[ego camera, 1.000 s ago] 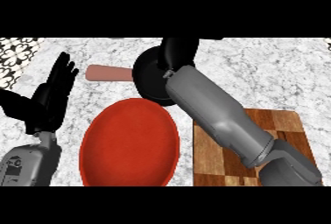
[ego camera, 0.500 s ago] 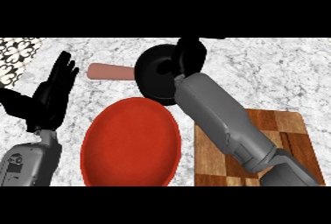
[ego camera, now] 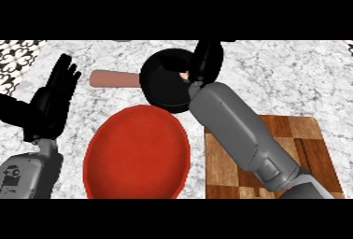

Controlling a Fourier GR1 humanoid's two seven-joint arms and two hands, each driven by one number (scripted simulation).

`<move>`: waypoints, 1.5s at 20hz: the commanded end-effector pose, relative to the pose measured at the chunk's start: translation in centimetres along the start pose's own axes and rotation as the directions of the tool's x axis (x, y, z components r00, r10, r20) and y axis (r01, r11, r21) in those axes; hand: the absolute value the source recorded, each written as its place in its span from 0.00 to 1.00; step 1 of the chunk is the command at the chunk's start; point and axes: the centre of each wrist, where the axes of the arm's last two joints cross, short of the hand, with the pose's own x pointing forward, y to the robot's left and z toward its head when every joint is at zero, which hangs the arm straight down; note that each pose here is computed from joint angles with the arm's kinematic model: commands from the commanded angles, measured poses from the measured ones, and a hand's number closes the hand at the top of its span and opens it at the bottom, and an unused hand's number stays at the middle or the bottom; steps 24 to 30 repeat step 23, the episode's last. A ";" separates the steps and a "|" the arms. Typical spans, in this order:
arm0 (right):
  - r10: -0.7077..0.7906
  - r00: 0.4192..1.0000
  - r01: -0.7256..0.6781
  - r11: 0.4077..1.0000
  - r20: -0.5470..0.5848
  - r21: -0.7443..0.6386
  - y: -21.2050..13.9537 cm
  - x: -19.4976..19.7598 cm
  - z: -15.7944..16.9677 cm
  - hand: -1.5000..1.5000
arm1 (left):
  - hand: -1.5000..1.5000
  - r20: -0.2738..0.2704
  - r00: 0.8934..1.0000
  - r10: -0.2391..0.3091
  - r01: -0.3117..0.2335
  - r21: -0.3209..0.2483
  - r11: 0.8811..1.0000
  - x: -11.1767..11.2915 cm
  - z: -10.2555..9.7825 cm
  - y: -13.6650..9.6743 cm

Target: Pick the cupcake from the cutting board and place it in the pot

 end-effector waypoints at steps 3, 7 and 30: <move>-0.132 0.991 0.131 0.991 -0.024 -0.034 -0.6 -2.8 1.6 0.00 | 0.50 -0.021 1.000 -0.007 0.007 0.035 0.999 -0.3 0.9 0.8; -0.195 0.981 0.195 0.981 -0.004 -0.007 -3.1 -3.4 0.9 0.00 | 0.50 -0.031 0.999 0.008 -0.006 0.064 0.998 -0.7 1.4 0.7; -0.175 0.984 0.175 0.982 -0.020 0.067 -11.9 -7.0 3.8 0.00 | 0.50 -0.027 1.000 0.009 -0.007 0.066 0.998 -0.8 1.6 3.0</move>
